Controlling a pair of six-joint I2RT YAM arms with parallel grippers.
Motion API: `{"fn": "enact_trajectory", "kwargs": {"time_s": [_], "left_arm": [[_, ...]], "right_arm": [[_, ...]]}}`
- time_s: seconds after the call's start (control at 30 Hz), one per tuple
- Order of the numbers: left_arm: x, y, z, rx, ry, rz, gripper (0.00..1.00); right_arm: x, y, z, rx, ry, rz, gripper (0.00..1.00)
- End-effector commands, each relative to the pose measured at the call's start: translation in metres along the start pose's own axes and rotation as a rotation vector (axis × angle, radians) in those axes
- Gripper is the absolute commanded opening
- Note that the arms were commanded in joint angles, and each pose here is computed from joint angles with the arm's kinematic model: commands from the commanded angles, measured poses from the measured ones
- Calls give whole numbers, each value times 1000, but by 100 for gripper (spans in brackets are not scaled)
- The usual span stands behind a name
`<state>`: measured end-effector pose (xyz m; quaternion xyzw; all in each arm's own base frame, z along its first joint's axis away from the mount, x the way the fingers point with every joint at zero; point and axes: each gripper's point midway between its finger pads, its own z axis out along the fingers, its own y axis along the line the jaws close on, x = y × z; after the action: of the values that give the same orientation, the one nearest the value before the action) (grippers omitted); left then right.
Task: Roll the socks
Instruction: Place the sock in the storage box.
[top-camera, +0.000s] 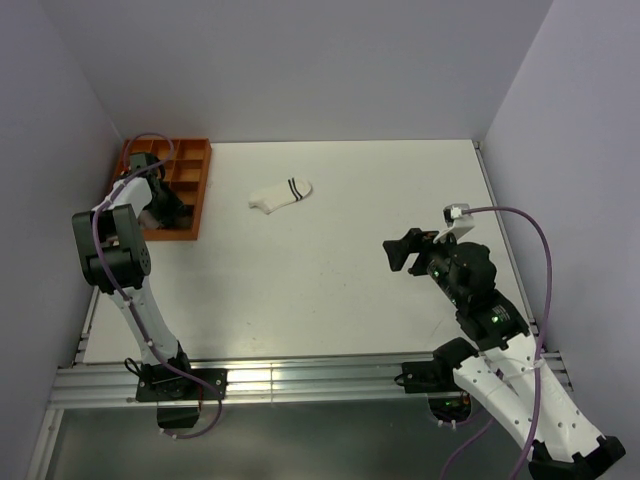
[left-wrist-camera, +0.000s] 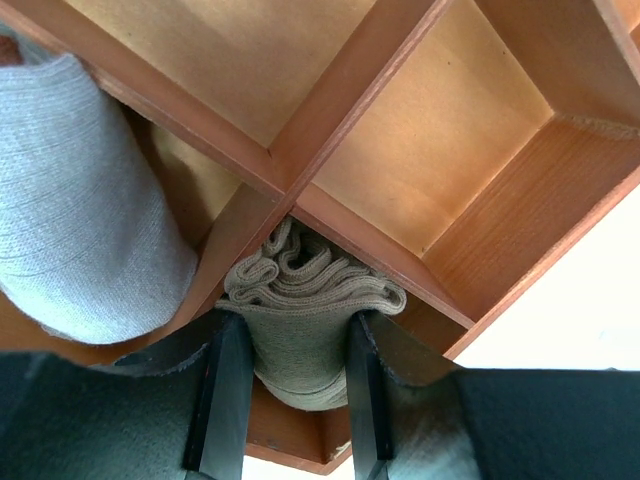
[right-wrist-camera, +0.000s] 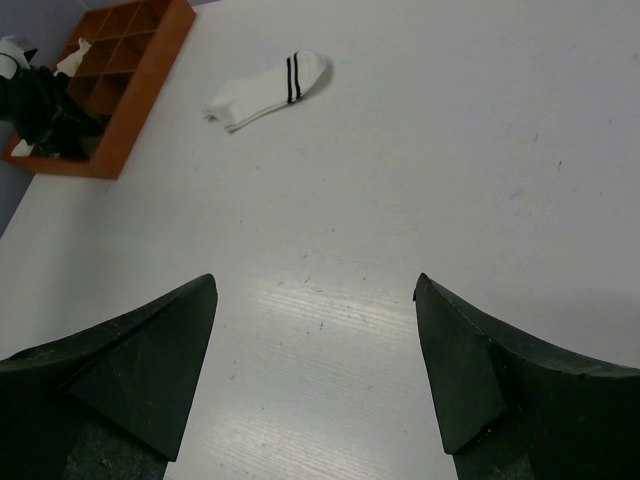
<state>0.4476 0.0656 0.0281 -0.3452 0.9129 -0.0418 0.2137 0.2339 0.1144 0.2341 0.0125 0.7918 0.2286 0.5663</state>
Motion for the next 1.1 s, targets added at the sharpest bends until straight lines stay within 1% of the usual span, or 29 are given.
{"fn": "enact_trajectory", "kwargs": {"time_s": [0.0,0.1,0.23,0.3,0.33,0.43,0.53,0.6,0.63,0.67,0.83,0.9,1.07], "left_arm": [[113,59,31,-176,400,64,0],[124,63,32,-175,444,81,0],[126,66,32,-192,445,80,0],[118,62,26,-183,418,66,8],[110,56,19,-165,386,66,16],[88,45,2,-152,302,54,30],[68,34,-15,-128,238,43,40],[57,28,-23,-116,208,34,43],[53,25,-29,-113,194,37,49],[50,22,-32,-106,182,32,50],[35,10,-52,-79,139,33,63],[32,8,-56,-74,131,30,64],[15,3,-77,-86,50,29,72]], "right_arm": [[-4,3,4,-20,-19,-19,87],[-4,3,4,-20,-16,-21,87],[-2,4,5,-26,-15,-21,87],[-4,5,5,-30,-16,-21,87],[-3,5,4,-31,-14,-23,87],[-2,6,5,-38,-8,-25,87],[-2,6,6,-36,-4,-26,87],[-2,6,6,-36,-2,-28,87],[-2,6,6,-36,-2,-28,87],[-2,6,6,-36,-2,-28,87],[-3,7,5,-36,-4,-28,87],[-3,7,5,-38,-8,-28,87],[-1,10,5,-57,2,-31,87]]}}
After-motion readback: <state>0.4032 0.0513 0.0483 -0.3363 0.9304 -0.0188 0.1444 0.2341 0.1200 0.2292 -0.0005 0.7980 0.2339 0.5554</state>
